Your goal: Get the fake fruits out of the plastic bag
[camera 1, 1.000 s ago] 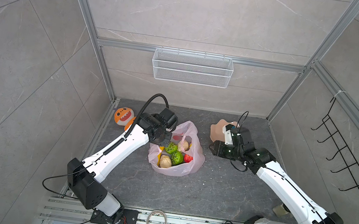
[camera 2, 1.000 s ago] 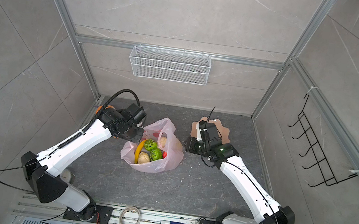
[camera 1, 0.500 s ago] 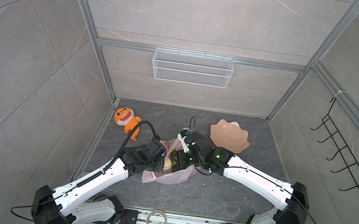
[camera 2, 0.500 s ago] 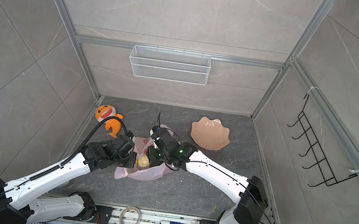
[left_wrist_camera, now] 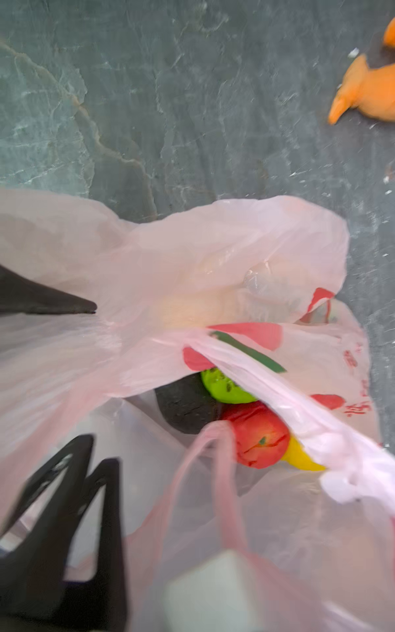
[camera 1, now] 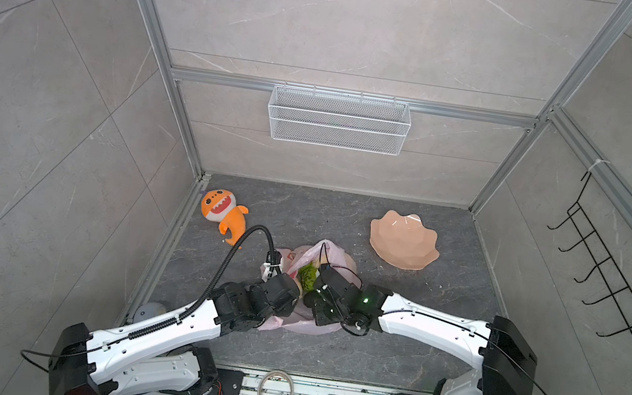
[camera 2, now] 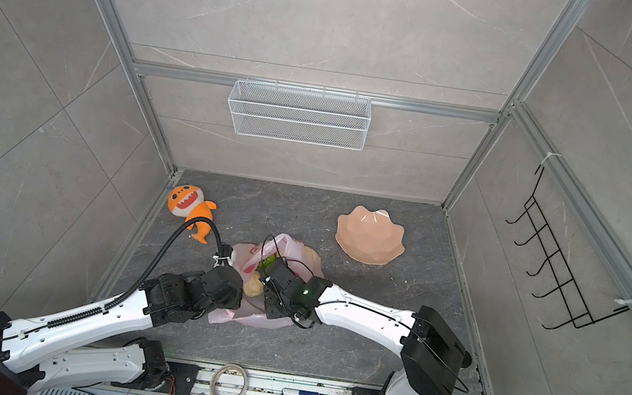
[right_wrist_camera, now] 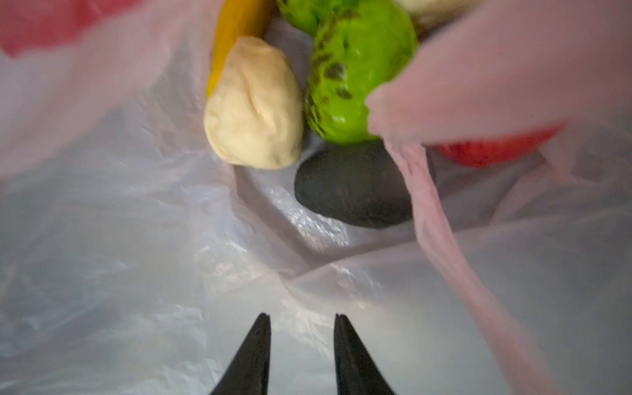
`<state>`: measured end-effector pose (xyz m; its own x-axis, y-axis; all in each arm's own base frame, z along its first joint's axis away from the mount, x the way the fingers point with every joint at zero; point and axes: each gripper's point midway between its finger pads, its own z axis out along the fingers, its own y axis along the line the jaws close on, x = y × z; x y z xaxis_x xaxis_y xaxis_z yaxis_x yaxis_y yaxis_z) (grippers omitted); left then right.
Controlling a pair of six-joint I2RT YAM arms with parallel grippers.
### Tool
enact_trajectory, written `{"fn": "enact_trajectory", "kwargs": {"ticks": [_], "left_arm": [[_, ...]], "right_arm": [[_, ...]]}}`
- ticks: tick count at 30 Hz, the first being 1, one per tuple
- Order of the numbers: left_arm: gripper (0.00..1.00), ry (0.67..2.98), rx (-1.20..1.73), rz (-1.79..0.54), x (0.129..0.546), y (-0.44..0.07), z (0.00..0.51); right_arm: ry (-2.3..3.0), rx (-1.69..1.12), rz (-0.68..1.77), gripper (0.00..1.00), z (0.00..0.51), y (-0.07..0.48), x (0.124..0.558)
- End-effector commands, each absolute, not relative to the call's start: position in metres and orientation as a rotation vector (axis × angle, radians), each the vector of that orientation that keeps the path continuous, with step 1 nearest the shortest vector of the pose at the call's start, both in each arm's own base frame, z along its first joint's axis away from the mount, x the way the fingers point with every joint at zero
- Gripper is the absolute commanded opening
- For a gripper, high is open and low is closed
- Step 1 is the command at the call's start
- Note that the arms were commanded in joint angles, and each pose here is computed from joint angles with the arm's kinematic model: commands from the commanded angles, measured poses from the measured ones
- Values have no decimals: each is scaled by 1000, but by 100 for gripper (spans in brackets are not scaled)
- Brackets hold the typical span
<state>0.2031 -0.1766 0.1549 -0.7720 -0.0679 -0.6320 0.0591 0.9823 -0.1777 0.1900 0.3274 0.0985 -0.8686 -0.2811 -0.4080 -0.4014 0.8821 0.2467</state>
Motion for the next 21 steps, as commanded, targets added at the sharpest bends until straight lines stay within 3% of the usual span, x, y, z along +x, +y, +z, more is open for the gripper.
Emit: {"fn": "enact_trajectory", "kwargs": {"ticks": [1, 15, 21], "left_arm": [[5, 2381, -71, -211, 214, -176, 158], [3, 2442, -145, -199, 203, -168, 123], [3, 2456, -145, -209, 202, -172, 115]], "right_arm": [[2700, -428, 382, 34, 91, 302, 180], [2669, -452, 112, 34, 57, 267, 192], [2709, -394, 144, 35, 49, 263, 216]]}}
